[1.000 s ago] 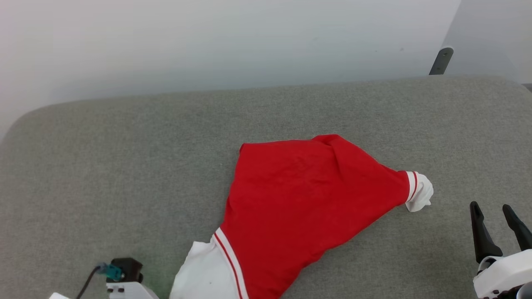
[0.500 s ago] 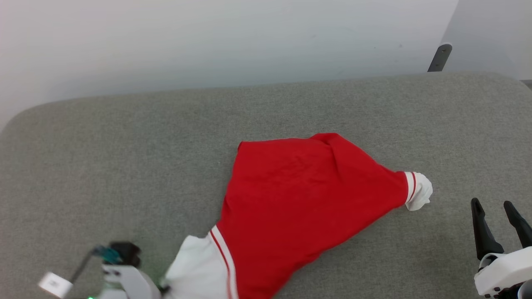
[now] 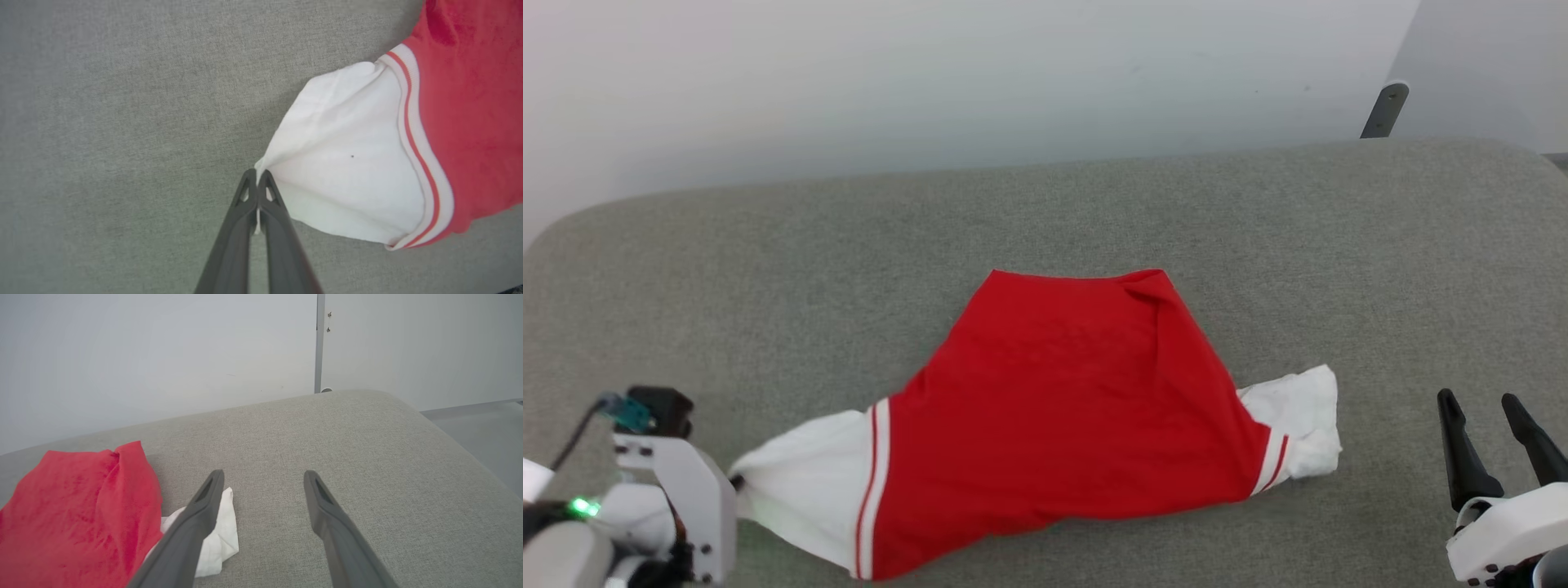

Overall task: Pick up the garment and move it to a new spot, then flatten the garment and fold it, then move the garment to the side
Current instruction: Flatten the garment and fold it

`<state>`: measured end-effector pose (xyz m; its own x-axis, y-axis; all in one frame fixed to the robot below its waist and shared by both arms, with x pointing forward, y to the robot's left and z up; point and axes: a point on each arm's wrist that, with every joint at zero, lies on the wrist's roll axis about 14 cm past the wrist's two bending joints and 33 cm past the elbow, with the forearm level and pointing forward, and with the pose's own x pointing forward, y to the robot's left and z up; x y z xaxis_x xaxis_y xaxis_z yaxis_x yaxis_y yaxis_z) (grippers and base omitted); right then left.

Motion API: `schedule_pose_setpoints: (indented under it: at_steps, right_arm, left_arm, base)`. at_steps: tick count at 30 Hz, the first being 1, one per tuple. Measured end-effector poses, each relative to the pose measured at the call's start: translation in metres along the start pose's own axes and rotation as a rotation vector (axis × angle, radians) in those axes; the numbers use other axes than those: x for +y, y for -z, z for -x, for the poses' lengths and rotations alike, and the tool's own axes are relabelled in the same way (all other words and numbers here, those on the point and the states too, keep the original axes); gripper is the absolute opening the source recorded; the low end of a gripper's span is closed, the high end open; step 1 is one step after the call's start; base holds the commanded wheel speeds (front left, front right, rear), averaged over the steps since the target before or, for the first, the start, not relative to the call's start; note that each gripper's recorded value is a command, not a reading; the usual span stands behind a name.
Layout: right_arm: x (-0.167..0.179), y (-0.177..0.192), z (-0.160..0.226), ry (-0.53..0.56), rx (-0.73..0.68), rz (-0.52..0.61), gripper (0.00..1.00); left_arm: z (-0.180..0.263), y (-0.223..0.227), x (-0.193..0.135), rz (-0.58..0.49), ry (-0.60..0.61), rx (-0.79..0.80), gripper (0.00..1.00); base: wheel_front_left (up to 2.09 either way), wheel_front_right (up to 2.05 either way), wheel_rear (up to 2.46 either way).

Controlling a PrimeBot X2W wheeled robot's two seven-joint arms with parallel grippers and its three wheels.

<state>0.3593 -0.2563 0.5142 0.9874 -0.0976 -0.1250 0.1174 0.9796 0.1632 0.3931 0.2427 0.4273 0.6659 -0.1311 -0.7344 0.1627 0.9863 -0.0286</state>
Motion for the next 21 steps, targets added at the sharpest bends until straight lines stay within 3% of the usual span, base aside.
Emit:
schedule_pose_setpoints:
  at_steps: [9,21]
  right_arm:
    - [-0.002,0.015,-0.004,-0.009,0.048,-0.007,1.00]
    - [0.012,0.046,-0.015,-0.063,0.196,-0.027,1.00]
  left_arm:
    - [-0.007,-0.007,0.016,-0.018,-0.027,0.008,0.00]
    - [-0.021,0.004,0.009,0.021,0.002,0.023,0.00]
  base:
    - [0.00,0.00,0.00]
    - [0.00,0.00,0.00]
